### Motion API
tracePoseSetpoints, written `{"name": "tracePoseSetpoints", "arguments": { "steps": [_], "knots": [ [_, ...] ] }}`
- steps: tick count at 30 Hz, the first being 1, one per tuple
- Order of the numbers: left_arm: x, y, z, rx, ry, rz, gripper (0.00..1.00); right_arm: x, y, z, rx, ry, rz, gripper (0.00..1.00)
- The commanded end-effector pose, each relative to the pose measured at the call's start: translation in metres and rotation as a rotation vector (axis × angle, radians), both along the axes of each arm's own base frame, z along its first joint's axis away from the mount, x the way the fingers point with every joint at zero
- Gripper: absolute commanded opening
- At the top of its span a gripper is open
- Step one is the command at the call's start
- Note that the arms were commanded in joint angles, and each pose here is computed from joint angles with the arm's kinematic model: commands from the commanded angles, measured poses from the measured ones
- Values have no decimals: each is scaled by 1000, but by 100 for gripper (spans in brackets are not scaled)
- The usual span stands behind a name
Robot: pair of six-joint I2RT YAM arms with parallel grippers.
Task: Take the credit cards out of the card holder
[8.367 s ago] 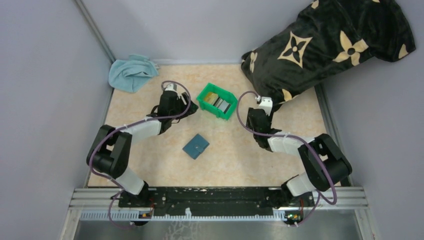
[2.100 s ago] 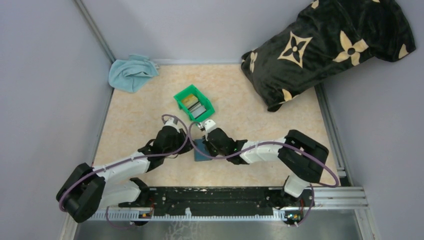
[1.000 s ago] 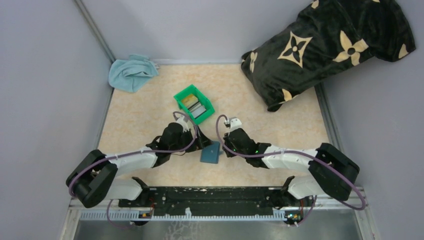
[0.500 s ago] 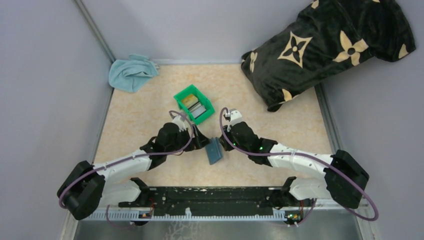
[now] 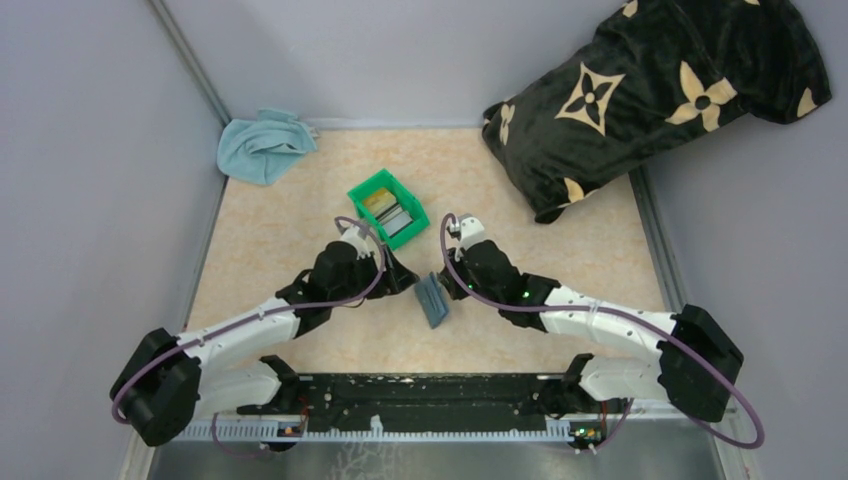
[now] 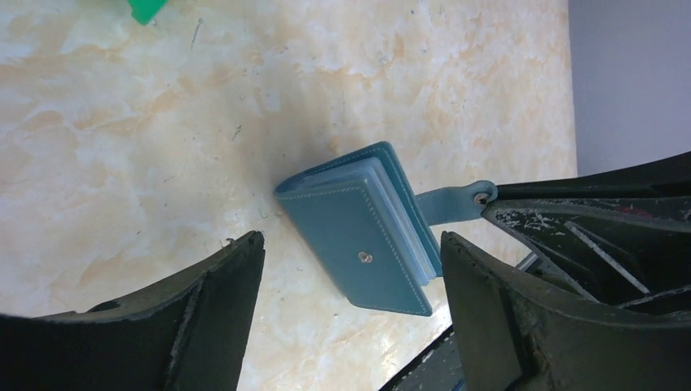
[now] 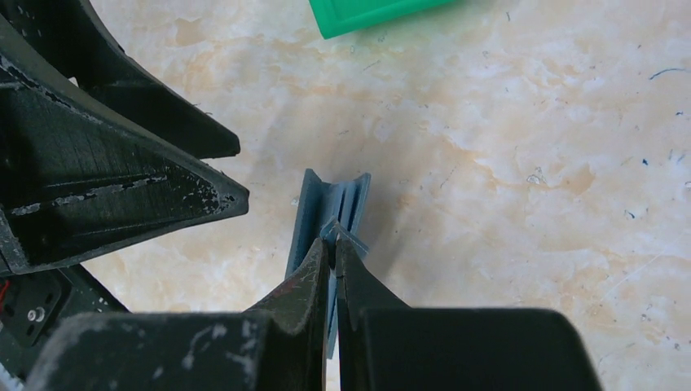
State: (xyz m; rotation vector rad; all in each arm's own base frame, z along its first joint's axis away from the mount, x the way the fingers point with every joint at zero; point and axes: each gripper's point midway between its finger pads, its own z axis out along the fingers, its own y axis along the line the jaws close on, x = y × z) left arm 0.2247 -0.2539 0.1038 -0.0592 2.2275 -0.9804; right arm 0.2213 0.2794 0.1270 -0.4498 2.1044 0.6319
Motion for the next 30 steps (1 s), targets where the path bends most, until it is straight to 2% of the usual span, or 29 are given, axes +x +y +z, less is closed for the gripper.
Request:
{"name": "tracePoseSetpoints", "arguments": {
  "steps": [1, 9, 16, 18, 21, 22, 24, 30],
  "knots": [
    [11, -7, 21, 7, -58, -6, 87, 14, 8, 50, 73, -101, -18, 0],
    [11, -11, 35, -17, -73, -21, 88, 17, 0, 41, 38, -97, -58, 0],
    [6, -19, 20, -34, -35, -63, 77, 15, -1, 41, 43, -92, -51, 0],
    [6, -23, 20, -39, -35, -78, 63, 12, 1, 45, 66, -95, -36, 0],
    [4, -33, 18, -38, -43, -123, 20, 10, 1, 45, 90, -88, -36, 0],
    [4, -35, 15, -26, -42, -135, 12, 9, 2, 43, 94, -84, -36, 0],
    [4, -39, 5, 4, -25, -146, 4, 7, 4, 41, 99, -74, -27, 0],
    [-1, -45, -23, 56, 37, -170, 0, 8, -1, 34, 97, -65, -45, 0]
  ]
}}
